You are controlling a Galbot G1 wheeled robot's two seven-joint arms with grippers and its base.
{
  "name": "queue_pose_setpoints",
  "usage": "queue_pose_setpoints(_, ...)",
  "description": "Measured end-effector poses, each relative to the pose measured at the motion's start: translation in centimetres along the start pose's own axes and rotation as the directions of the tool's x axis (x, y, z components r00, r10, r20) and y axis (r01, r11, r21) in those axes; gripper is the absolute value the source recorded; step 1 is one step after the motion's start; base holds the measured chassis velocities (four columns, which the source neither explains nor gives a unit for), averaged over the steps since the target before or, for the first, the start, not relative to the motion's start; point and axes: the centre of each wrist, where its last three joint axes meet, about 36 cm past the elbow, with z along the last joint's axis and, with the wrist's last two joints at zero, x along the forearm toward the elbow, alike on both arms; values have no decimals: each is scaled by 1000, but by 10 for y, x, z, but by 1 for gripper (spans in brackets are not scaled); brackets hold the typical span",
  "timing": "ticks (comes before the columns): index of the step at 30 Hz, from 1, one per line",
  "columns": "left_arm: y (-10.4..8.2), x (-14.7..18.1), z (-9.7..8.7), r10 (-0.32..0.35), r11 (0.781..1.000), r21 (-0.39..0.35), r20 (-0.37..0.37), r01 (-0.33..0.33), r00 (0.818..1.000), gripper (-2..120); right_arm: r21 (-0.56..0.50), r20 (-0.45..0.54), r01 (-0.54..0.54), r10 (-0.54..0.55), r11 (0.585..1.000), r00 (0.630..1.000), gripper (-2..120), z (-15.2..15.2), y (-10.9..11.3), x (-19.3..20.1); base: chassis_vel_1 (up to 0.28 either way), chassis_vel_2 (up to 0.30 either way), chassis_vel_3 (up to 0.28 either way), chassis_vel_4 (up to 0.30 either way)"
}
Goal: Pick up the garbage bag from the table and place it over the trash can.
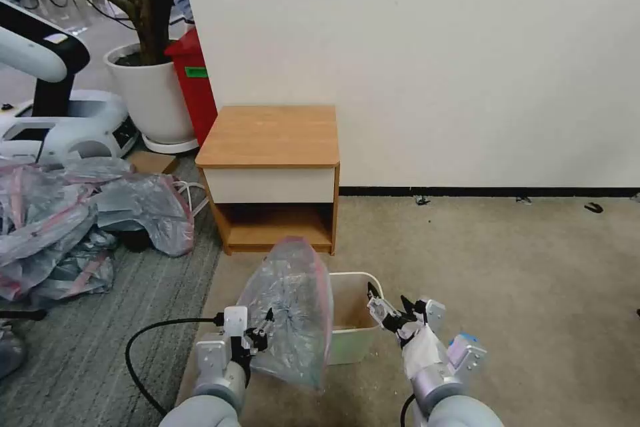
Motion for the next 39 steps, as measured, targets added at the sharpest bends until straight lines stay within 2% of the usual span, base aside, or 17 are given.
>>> queue_pose_setpoints(7, -2, -5, 3, 7, 1000, -5, -12, -8, 1000, 63, -1, 4, -3, 3, 1000, 1000, 86, 1, 0, 1, 0, 0, 0, 0)
queue_pose_setpoints(11, -6, -11, 5, 40, 999, 16, -12, -40, 999, 63, 6, 6, -3, 3, 1000, 1000, 86, -1, -3, -1, 0, 0, 0, 0)
queue_pose_setpoints(21, -7, -22, 6, 43, 999, 29, -21, -42, 999, 63, 22, 5, -6, 6, 1000, 1000, 85, -2, -9, -6, 0, 0, 0, 0)
queue_pose_setpoints(30, 4, -31, 1, 57, 998, 42, -47, -55, 997, 63, 14, -4, -4, 4, 1000, 1000, 82, 2, -6, -8, 0, 0, 0, 0)
queue_pose_setpoints(39, 10, -47, -15, 91, 994, 68, -99, -84, 991, 64, 13, -7, -14, 14, 1000, 1000, 81, 4, -7, -9, 0, 0, 0, 0)
